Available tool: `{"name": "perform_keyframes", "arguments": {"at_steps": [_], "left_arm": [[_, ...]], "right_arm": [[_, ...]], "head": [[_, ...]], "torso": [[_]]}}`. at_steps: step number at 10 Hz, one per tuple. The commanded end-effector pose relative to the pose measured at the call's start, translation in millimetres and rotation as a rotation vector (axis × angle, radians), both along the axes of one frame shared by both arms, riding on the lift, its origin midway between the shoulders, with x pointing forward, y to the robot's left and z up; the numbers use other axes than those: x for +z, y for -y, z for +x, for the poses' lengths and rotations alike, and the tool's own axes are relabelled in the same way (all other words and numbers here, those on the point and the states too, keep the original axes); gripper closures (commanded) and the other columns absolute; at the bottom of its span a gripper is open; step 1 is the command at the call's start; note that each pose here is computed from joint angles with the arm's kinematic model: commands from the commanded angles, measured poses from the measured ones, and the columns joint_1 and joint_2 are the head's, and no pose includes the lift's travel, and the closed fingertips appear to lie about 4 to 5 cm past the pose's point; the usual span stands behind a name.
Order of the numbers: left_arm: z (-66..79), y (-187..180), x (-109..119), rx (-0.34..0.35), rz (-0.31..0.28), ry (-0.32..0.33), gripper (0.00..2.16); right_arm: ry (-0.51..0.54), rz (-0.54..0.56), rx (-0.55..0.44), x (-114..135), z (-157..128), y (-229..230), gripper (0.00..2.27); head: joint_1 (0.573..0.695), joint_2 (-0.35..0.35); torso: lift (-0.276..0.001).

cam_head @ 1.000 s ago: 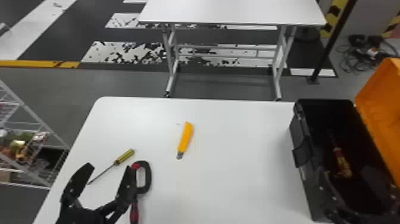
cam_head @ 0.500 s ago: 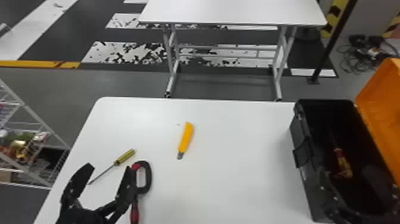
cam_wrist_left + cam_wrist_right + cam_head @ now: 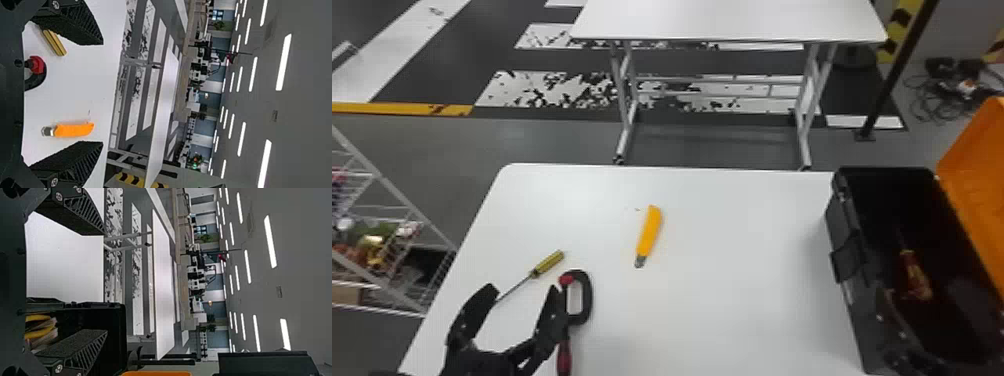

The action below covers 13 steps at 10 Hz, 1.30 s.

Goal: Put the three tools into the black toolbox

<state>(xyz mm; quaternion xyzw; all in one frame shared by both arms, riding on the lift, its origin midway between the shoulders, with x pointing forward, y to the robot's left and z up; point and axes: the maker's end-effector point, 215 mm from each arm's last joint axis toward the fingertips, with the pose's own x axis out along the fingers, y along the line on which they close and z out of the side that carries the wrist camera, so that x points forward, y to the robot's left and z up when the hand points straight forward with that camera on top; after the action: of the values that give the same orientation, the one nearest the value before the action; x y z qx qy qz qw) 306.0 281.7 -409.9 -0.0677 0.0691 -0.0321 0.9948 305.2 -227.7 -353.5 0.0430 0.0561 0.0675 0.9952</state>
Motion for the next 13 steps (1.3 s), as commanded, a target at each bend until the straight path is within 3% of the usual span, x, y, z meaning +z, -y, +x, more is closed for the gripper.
{"name": "perform_keyframes", "arguments": {"at_steps": [1,9,13], "left_arm": [[1.9,-6,-25,0.012,0.001,-0.058,0.09],[3.1,-11,-106,0.028,0.0,-0.182,0.09],[2.8,-20,-135,0.042,0.019,-0.224,0.09]], "right_arm": [[-0.003,0.003,0.011,-1,-1,-3,0.11],[-0.003,0.005,0.036,-2,-6,-12,0.12],[0.013,0.006,0.041,3,-6,-13,0.12]], "head": [[0.695,0.101],[0.695,0.14],[0.695,0.161]], "torso": [[-0.051],[-0.051],[-0.051]]}}
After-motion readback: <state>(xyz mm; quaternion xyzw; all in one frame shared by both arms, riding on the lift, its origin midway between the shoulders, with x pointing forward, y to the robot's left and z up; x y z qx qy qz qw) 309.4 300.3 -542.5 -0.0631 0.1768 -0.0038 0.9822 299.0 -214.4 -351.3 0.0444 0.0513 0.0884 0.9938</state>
